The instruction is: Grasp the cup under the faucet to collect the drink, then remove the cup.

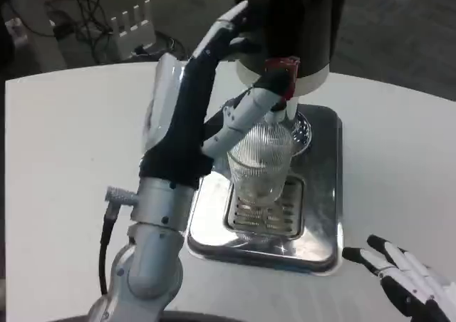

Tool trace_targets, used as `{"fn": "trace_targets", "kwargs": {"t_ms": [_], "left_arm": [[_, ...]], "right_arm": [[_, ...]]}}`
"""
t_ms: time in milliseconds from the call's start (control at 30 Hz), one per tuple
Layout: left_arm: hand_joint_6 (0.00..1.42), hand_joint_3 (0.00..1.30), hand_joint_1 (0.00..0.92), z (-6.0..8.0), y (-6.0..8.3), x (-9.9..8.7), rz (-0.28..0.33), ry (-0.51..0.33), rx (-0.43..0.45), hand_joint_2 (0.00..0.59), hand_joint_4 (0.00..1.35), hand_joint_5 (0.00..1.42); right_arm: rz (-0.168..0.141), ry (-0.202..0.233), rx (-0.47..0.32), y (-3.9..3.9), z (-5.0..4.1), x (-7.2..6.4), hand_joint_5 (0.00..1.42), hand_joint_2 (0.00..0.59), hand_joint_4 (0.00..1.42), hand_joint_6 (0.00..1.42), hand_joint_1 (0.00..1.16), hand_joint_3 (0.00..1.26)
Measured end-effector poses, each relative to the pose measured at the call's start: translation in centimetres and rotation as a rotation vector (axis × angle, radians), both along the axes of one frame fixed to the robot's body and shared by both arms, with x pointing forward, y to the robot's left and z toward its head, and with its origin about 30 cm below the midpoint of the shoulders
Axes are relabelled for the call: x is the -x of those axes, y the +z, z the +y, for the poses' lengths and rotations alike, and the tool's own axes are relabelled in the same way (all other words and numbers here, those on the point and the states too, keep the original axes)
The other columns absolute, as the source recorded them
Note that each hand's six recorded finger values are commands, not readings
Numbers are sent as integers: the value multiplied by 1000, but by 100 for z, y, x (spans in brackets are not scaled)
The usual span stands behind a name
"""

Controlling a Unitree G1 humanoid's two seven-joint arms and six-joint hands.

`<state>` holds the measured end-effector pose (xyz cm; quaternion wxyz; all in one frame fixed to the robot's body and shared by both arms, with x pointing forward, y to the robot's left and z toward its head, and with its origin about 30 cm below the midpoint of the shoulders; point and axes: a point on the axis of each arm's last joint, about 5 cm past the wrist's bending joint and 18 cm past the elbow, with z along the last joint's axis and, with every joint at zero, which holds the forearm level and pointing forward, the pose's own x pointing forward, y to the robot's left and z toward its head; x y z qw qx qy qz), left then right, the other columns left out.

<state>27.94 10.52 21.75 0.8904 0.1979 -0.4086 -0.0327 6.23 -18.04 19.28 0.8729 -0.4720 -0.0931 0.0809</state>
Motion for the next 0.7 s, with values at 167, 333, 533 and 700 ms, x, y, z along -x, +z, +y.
{"fn": "trace_targets", "kwargs": {"t_ms": [167,333,533,700], "left_arm": [[264,237,15,-52,-60,-71,64,-26,-14,110,222,323],[270,243,15,-109,-67,-73,71,-57,-29,110,228,326],[323,297,15,-173,-78,-27,23,-80,-35,109,307,382],[387,339,19,-203,-87,-3,-14,-65,-21,120,368,429]], "right_arm": [[-2,-8,-11,-1,-11,21,0,466,0,0,593,132],[-8,-7,-7,3,-16,23,0,466,0,0,594,134],[-12,-1,-11,4,-8,17,0,466,0,0,594,135],[-15,0,-11,4,-7,12,0,466,0,0,594,135]]}}
